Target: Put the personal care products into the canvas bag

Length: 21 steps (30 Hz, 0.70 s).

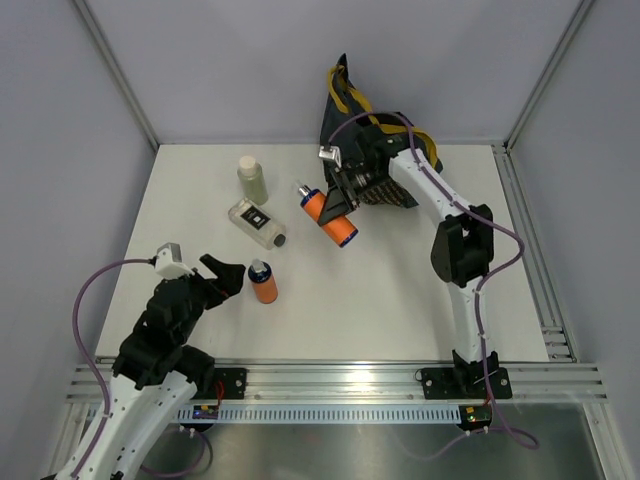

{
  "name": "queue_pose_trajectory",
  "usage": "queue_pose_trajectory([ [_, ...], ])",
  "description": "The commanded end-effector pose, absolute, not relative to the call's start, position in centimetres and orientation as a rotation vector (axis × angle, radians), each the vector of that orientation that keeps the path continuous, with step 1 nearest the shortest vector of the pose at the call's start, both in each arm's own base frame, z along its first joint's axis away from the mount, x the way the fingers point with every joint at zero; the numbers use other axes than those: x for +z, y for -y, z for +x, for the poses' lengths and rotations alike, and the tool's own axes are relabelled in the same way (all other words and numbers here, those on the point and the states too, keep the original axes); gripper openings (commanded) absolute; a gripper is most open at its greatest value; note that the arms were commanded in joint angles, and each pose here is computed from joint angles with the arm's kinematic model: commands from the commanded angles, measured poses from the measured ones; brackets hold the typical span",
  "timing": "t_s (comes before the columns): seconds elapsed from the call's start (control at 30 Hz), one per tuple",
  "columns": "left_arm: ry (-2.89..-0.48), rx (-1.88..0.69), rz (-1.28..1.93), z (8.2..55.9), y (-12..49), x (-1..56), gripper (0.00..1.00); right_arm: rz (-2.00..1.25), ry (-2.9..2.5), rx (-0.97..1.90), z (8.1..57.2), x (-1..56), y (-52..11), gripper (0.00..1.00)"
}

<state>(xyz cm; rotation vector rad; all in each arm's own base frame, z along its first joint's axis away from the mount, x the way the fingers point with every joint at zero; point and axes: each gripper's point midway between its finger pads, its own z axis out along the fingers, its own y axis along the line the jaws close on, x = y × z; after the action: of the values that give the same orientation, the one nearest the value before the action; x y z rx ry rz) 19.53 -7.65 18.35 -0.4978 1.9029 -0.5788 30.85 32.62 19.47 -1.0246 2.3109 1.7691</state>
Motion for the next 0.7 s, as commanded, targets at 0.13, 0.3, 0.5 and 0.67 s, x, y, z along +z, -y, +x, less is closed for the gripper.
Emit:
queue_pose_trajectory([
  [0.13,-1.868,-0.588,-0.456,20.0,7.9,20.3,0.99,-0.979,-1.917,1.74,32.6,36.3,-29.6,0.11],
  [0.3,-1.862,-0.588,-0.47,19.7,7.6,20.2,0.99,-0.8,-1.821,1.514,38.9,40.3,-24.3,0.11],
  [0.5,-1.869,-0.584,-0.462,19.7,7.7,20.1,0.99,-0.66,-1.826,1.041,46.6,39.6,-19.1,0.11],
  [0.67,-1.894,-0.574,-0.439,19.8,7.9,19.9,0.99,-0.669,-1.805,0.843,50.5,38.1,-17.7,0.11],
])
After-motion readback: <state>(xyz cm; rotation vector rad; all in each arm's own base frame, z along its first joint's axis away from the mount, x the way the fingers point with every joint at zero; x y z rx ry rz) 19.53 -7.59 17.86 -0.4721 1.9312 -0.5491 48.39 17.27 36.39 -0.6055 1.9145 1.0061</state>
